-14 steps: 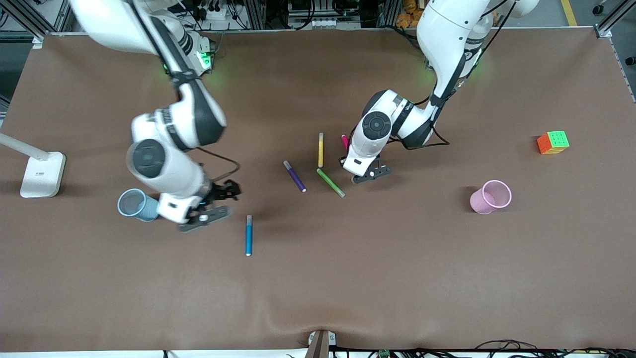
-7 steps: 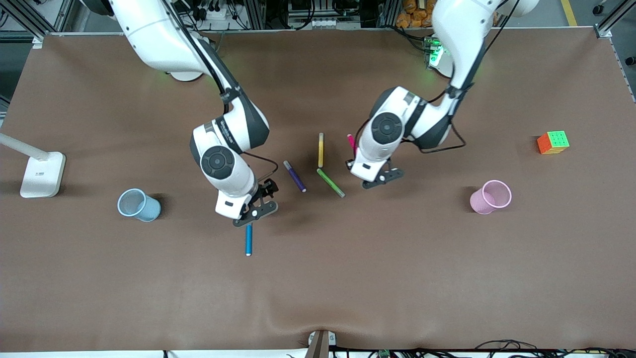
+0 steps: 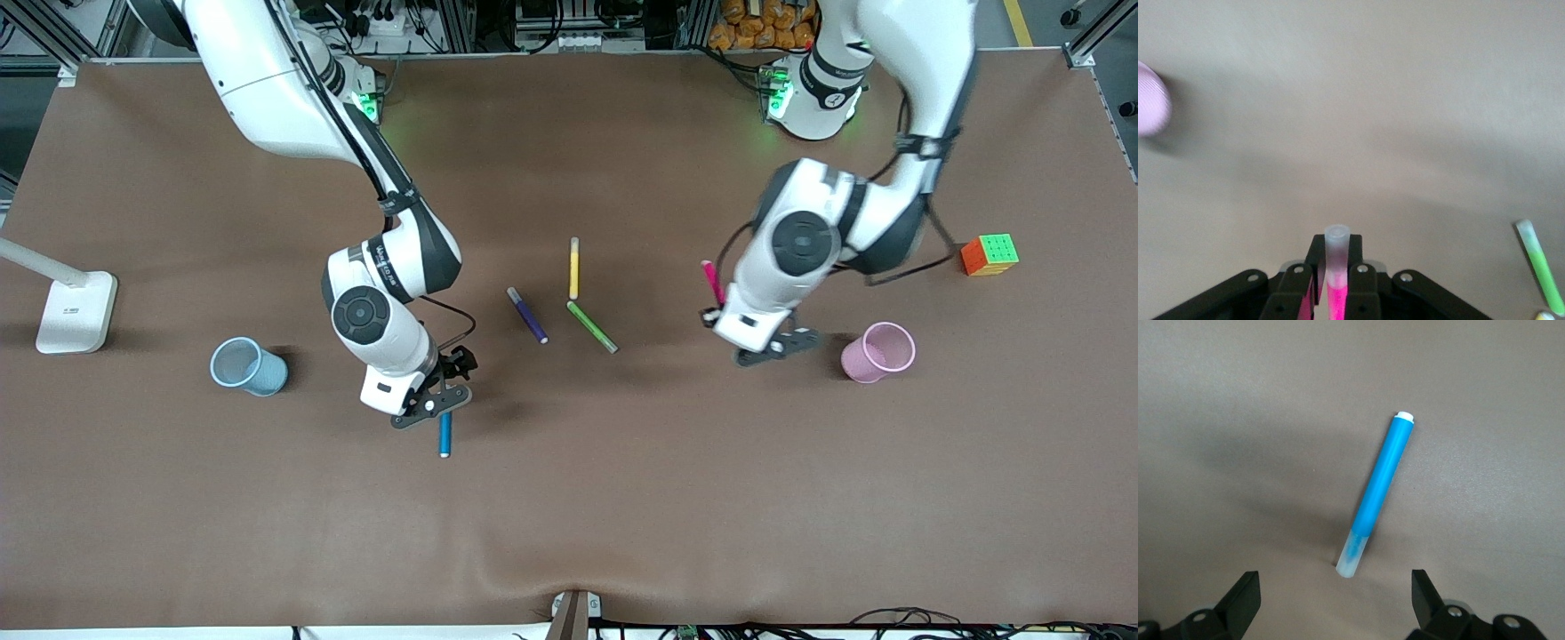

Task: Place pink and blue markers in matching cups
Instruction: 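Grasp the blue marker with the right gripper while the left gripper carries pink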

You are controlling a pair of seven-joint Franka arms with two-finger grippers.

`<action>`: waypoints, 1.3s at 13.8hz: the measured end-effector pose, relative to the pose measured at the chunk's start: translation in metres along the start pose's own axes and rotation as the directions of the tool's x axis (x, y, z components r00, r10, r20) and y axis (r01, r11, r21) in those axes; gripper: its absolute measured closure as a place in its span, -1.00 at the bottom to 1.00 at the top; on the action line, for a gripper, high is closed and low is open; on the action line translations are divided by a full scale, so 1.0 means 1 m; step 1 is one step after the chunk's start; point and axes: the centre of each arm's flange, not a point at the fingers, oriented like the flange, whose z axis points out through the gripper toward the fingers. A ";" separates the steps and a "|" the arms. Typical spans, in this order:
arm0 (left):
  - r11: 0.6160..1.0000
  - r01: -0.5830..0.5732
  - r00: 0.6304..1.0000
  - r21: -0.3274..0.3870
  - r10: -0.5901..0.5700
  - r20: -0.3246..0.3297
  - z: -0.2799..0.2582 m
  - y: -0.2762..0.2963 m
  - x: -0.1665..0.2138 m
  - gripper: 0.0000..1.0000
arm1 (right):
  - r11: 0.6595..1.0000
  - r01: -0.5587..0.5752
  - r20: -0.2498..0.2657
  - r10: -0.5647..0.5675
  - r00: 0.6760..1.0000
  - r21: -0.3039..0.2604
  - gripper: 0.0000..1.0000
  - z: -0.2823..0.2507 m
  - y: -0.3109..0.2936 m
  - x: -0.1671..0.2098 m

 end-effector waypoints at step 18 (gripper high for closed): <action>0.958 0.007 0.978 0.286 0.053 -0.203 -0.079 -0.175 0.128 0.66 | 0.993 -0.104 -0.014 0.105 0.994 0.048 -0.99 0.054 0.024 0.003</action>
